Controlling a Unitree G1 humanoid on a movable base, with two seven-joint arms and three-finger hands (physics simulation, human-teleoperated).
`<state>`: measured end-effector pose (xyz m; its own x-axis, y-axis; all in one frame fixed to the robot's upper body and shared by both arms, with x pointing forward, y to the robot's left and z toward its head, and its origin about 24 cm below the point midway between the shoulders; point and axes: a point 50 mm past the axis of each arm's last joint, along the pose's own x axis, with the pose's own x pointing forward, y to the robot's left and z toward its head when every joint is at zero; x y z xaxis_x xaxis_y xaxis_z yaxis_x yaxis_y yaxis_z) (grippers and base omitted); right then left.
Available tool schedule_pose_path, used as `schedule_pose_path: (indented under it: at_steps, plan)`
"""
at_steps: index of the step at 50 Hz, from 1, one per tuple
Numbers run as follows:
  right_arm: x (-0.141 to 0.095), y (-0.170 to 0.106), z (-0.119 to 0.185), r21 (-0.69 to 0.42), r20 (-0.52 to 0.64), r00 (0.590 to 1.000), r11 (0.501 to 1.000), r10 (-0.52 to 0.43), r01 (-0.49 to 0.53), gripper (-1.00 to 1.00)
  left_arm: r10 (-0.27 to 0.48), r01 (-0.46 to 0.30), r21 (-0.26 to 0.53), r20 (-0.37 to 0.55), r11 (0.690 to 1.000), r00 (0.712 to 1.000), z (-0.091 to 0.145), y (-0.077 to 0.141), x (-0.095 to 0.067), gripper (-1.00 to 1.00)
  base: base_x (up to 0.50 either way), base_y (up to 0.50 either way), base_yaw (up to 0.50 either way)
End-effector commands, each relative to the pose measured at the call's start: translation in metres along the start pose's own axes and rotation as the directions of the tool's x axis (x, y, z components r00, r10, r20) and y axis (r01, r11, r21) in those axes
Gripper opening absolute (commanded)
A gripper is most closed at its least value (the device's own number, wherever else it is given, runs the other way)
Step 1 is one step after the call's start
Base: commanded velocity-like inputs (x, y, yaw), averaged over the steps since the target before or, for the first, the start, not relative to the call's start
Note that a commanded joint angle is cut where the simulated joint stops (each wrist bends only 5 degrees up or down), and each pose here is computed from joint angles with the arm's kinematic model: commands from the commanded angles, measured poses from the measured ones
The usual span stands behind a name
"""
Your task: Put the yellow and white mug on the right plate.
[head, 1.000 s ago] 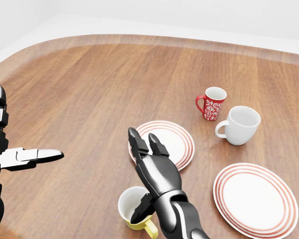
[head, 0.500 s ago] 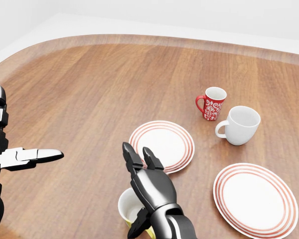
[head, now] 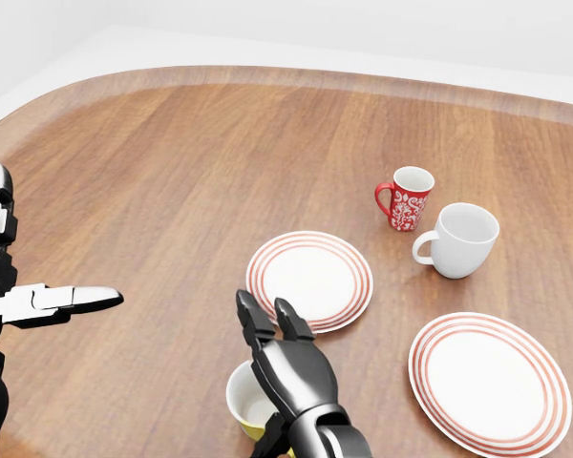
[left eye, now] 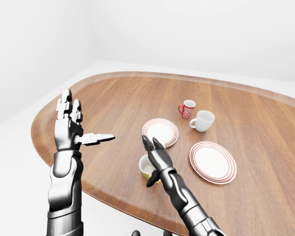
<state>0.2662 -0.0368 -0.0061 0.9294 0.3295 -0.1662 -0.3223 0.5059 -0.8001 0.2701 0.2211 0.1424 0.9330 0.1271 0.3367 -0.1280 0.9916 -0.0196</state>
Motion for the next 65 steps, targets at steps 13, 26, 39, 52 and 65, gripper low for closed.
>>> schedule_pose_path:
  at_steps: [13, 26, 39, 52, 65]
  plan:
    - [0.007, 0.006, -0.016, 0.010, -0.042, 0.999, 1.000, 0.004, -0.004, 1.00, -0.002, 0.002, 0.002, 0.005, 1.000, 1.000, 0.001, -0.001, 0.000, 1.00, 0.00, 0.00, 0.00]
    - [0.011, 0.005, -0.020, 0.015, -0.054, 0.999, 1.000, 0.002, -0.001, 1.00, -0.002, 0.002, 0.001, 0.012, 1.000, 1.000, 0.003, 0.000, 0.000, 1.00, 0.00, 0.00, 0.00]
    - [0.014, 0.006, -0.024, 0.008, -0.071, 0.997, 1.000, 0.007, -0.006, 1.00, -0.004, 0.004, 0.001, 0.006, 1.000, 1.000, 0.001, -0.001, -0.001, 1.00, 0.00, 0.00, 0.00]
    - [0.016, 0.006, -0.023, 0.002, -0.066, 0.998, 1.000, 0.014, -0.014, 1.00, -0.004, 0.004, 0.001, 0.003, 1.000, 1.000, 0.001, -0.001, -0.001, 1.00, 0.00, 0.00, 0.00]
    - [0.018, 0.009, -0.027, 0.004, -0.091, 0.996, 1.000, 0.021, -0.021, 1.00, -0.006, 0.006, 0.001, 0.001, 1.000, 1.000, 0.000, -0.002, 0.000, 1.00, 0.00, 0.00, 0.00]
